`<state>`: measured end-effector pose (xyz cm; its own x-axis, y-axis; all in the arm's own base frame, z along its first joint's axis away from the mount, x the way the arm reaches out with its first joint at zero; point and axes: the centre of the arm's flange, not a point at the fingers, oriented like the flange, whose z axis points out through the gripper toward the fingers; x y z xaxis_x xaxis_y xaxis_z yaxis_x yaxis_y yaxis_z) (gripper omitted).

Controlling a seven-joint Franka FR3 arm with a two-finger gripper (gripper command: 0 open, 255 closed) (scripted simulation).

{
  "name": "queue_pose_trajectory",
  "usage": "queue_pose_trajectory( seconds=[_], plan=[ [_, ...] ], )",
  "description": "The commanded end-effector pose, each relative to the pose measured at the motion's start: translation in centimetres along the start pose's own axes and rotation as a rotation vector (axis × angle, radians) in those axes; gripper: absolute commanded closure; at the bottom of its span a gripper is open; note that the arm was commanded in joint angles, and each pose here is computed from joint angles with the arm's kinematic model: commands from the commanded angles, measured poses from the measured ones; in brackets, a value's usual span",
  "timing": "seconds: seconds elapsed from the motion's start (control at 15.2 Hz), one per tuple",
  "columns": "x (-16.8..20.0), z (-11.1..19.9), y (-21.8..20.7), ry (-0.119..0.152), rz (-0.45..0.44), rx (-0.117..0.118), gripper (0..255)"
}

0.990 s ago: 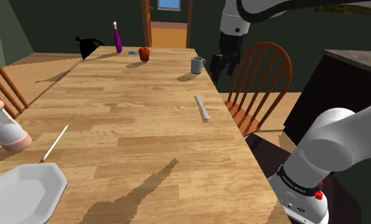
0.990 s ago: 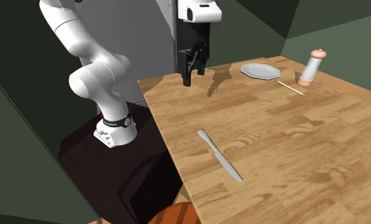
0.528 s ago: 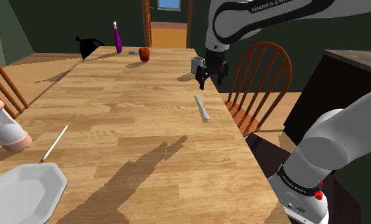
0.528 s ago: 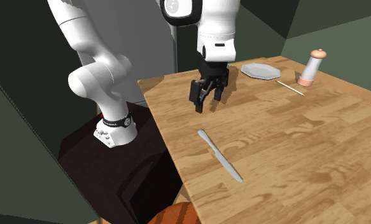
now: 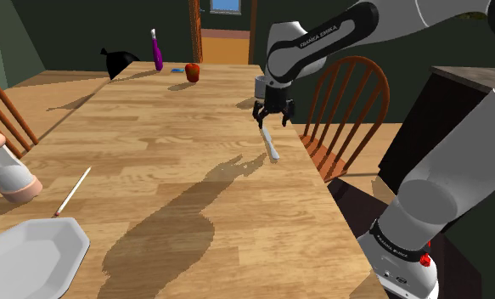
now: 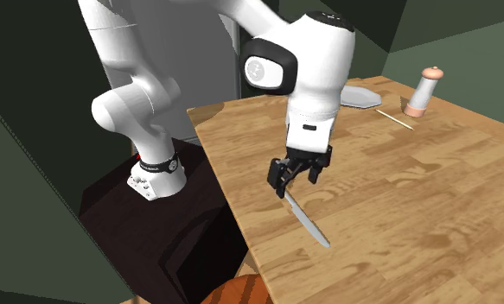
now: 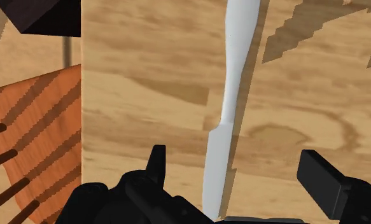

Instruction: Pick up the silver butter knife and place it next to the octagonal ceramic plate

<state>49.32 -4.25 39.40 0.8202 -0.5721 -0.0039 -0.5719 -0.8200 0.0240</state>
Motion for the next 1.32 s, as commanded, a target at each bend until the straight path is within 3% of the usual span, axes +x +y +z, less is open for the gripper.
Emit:
queue_pose_trajectory(
  seconds=[0.0, 0.46, 0.99, 1.06, 1.25],
  plan=[
    [1.2, 1.4, -0.2, -0.004, 0.050, 0.001, 0],
    [1.2, 5.4, -0.2, -0.004, 0.050, 0.001, 0],
    [1.2, 5.4, -0.2, -0.004, 0.050, 0.001, 0],
    [1.2, 5.4, -0.2, -0.004, 0.050, 0.001, 255],
    [1.2, 5.4, -0.2, -0.004, 0.050, 0.001, 255]
  ],
)
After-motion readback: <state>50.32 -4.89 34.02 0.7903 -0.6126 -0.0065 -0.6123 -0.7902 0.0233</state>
